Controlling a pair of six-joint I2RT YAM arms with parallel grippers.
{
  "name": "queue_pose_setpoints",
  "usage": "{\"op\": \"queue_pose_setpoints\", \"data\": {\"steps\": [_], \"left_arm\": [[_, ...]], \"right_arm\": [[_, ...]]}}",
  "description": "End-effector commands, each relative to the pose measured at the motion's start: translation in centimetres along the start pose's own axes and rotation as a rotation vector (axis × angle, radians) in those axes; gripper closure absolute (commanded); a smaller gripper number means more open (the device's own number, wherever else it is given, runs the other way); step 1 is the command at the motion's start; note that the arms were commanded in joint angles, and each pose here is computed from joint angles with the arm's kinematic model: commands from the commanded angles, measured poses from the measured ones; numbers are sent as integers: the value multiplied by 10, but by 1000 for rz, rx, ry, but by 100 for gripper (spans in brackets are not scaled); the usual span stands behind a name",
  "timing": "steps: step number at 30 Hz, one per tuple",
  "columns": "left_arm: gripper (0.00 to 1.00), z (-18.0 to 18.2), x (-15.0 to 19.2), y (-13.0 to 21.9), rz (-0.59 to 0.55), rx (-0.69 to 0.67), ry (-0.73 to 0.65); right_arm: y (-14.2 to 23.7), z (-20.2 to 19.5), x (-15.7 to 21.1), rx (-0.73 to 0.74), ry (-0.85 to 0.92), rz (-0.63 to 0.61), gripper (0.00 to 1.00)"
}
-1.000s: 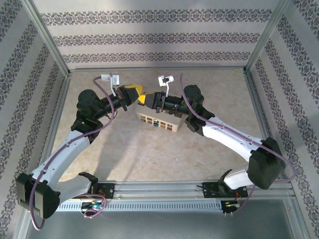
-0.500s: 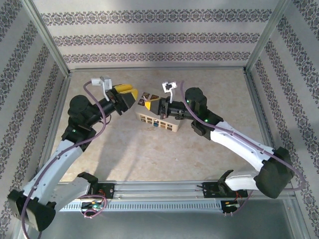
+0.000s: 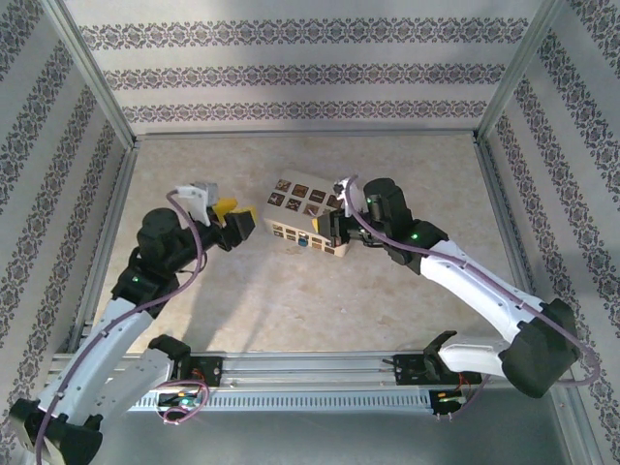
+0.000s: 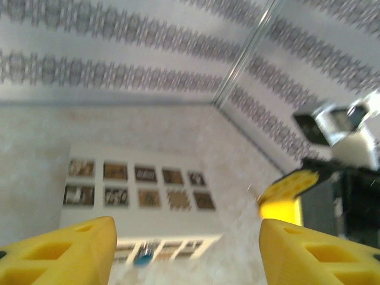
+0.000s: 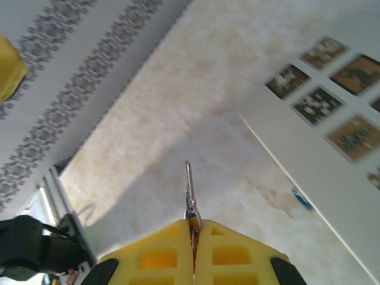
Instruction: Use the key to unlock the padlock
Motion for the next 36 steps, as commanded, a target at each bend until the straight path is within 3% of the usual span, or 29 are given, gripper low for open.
{"op": "queue_pose_setpoints", "data": {"steps": [1,9,15,36], "left_arm": [[33,17,21,-3,76,-63,18],[24,42,55,-25,204,-92,70],[21,56,69,-35,208,-97,109],[22,88,106,-67,274,-100,172]], "right_arm": [[-6,-19,22,53,-16,83,100],[-26,-58,35,72,-97,131,100],[-41,-81,34,65,-132,123,100],[-86,-111,39,11,-203,116,100]]}}
Point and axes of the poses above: each hand's point on the last joint's axis, 136 mm out from that joint toward the fingers, its own y axis back along the fingers, its own z axis along the line the jaws close on, x = y × z, the point moved 7 cm from there along y, back along the fingers, and after that the axes turned 14 degrees about y, right-handed, at the moved point
